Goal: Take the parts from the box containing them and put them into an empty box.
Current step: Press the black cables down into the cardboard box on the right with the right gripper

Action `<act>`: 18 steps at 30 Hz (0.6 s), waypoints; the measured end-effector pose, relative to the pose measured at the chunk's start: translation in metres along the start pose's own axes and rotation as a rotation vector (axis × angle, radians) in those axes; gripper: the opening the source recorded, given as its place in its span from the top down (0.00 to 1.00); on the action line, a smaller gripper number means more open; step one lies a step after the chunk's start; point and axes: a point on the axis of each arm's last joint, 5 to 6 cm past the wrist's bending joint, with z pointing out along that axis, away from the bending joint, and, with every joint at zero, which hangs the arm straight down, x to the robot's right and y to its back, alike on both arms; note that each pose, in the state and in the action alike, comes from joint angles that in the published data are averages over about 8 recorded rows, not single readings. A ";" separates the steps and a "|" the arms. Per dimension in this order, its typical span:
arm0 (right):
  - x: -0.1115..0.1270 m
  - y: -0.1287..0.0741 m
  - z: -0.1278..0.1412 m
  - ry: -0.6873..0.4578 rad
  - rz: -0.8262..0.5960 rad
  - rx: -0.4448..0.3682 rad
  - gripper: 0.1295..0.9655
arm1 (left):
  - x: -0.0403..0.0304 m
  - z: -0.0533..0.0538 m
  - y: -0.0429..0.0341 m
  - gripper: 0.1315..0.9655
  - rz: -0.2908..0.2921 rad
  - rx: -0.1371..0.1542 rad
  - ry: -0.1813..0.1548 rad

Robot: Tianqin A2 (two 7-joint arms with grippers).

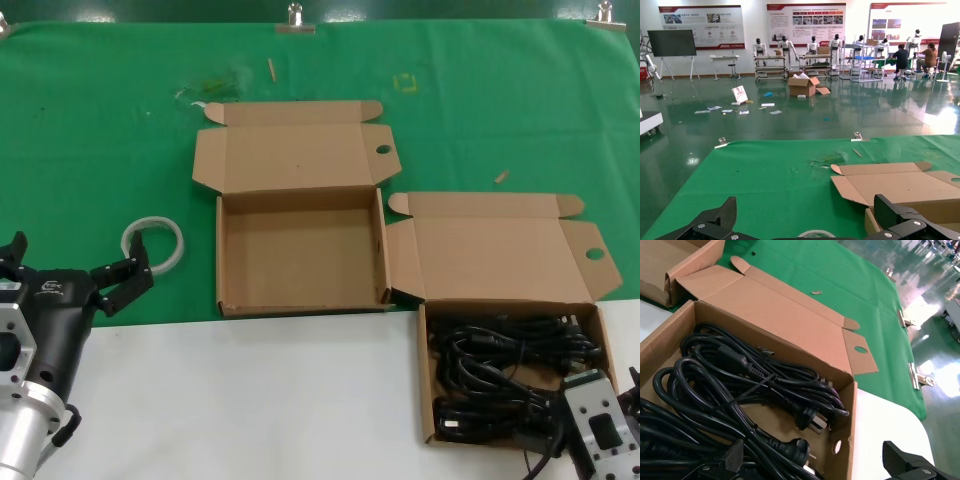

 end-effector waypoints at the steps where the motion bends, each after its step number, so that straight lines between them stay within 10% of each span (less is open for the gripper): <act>1: 0.000 -0.001 0.001 -0.001 -0.002 0.000 0.00 | 0.0000 0.000 0.0000 0.00 0.000 0.000 0.000; 18: -0.010 -0.001 0.019 -0.024 -0.005 0.004 0.00 | 0.0000 0.000 0.0000 0.00 0.000 0.000 0.000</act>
